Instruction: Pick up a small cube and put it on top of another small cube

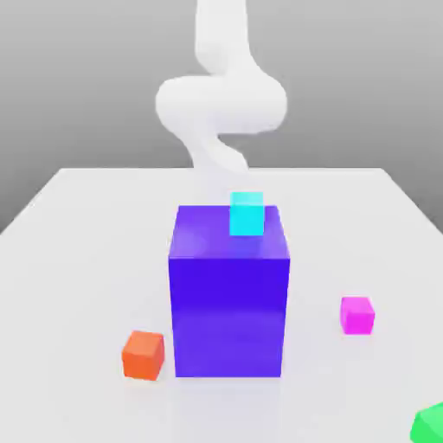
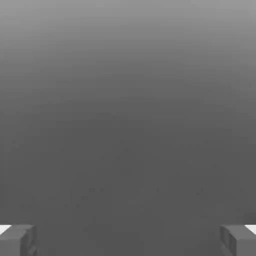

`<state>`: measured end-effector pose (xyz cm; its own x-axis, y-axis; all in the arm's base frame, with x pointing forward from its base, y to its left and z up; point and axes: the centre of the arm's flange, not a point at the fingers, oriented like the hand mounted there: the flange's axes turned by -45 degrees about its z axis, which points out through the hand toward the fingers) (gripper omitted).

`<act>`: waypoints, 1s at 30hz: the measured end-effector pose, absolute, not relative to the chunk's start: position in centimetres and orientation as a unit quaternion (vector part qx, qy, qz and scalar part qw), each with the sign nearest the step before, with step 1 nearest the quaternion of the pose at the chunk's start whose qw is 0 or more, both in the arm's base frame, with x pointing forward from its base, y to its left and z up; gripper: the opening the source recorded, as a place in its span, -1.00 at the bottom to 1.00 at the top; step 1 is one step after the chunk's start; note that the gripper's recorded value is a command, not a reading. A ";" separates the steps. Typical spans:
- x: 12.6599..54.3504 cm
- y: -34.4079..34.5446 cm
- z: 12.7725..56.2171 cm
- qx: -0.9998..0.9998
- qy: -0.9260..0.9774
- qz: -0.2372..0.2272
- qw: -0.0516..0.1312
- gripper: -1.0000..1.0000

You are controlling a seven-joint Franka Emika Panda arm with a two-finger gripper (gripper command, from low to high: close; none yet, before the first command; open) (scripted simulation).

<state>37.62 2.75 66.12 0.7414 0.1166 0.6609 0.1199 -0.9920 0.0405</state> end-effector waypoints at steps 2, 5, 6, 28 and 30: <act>39.7 5.7 61.2 -0.938 -0.132 -0.319 0.002 0.00; 41.3 10.2 53.7 -0.935 -0.233 -0.268 0.001 0.00; 41.4 11.7 51.2 -0.931 -0.266 -0.251 0.001 0.00; 25.8 24.2 12.9 -0.716 -0.698 0.000 0.000 -1.00; 25.8 24.2 12.9 -0.716 -0.698 0.000 0.000 -1.00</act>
